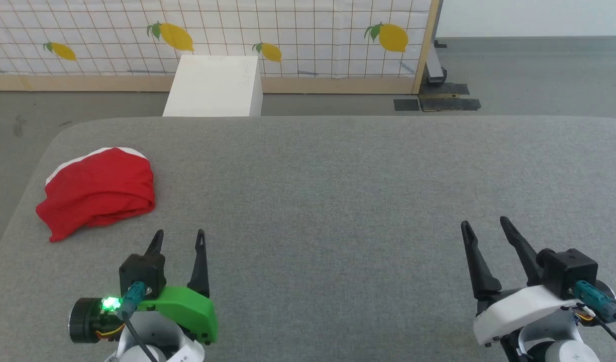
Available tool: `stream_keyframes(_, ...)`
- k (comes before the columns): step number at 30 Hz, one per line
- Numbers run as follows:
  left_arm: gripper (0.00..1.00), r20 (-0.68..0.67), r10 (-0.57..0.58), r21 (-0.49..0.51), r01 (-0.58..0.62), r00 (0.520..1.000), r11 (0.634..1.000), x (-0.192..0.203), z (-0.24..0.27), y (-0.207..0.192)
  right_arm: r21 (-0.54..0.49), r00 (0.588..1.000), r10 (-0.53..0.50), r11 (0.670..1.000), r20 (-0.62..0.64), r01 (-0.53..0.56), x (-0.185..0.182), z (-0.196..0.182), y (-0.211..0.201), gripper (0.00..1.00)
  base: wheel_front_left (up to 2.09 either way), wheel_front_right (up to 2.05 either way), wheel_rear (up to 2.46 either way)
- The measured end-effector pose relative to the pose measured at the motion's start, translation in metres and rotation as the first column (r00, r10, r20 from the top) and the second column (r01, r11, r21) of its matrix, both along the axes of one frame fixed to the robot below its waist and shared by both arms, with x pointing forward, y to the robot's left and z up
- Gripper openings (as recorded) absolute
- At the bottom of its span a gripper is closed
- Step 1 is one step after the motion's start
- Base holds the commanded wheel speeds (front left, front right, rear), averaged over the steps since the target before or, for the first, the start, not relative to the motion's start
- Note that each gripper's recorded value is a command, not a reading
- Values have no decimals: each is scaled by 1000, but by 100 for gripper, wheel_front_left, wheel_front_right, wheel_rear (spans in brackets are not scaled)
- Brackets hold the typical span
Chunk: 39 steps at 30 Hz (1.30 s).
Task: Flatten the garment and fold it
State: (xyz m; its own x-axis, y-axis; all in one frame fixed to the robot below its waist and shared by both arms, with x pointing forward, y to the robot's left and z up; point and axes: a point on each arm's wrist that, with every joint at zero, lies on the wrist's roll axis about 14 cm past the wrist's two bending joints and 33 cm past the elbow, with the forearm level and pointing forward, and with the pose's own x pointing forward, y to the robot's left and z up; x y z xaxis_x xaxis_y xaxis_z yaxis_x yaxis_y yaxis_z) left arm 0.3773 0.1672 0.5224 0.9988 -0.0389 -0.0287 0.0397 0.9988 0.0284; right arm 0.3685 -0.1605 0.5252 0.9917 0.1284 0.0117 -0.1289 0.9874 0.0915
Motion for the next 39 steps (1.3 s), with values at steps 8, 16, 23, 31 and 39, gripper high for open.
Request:
stream_keyframes(8, 100, -12, -6, -3, 6, 1000, 1000, 1, -4, -2, -2, 1000, 3, 1000, -11, -3, 1, -3, 1, 100, 0, 0, 0)
stream_keyframes(16, 100, -26, -2, -8, 2, 1000, 1000, -2, -8, 0, -1, 1000, 21, 1000, -23, -21, 3, -5, 7, 100, 0, 0, 0)
stream_keyframes(23, 100, -27, 39, -1, -39, 999, 999, -9, -8, 16, 12, 997, 74, 997, -20, -73, 7, -4, 25, 100, 0, 0, 0)
stream_keyframes(31, 100, -20, 121, 20, -120, 993, 993, -26, -5, 45, 50, 980, 199, 979, -30, -197, 9, -3, 66, 100, 0, 0, 0)
stream_keyframes(39, 100, -10, 206, 50, -205, 978, 977, -49, -2, 75, 65, 952, 302, 952, -42, -299, 11, -5, 101, 100, 0, 0, 0)
